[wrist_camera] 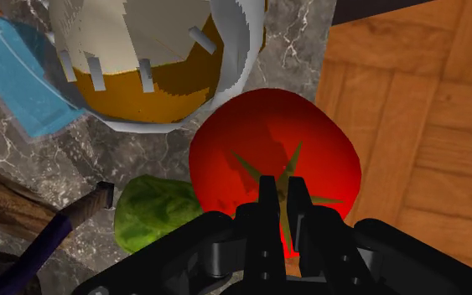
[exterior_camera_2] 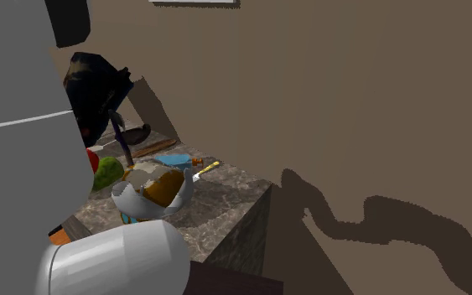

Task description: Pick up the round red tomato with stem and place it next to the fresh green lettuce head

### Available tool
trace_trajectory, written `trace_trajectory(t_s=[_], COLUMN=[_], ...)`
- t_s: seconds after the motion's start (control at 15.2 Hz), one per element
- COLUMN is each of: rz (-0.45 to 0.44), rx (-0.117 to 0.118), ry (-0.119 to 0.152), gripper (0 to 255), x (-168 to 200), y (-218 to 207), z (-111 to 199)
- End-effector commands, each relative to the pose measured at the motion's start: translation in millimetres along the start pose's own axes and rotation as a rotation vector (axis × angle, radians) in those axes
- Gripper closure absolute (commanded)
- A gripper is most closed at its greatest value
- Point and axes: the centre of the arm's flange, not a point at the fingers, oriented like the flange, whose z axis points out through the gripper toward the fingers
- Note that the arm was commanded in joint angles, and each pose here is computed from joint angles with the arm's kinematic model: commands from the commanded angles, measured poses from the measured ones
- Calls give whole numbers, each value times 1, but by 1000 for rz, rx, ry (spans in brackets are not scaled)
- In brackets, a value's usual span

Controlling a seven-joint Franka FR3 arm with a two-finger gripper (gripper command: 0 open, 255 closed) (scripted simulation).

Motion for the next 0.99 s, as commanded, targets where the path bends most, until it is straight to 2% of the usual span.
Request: trace_trajectory(t_s=[0.0, 0.92], rz=[1, 1], rx=[0, 0], ry=[0, 0], gripper=[255, 255], x=[8, 18], y=[-8, -10], z=[2, 75])
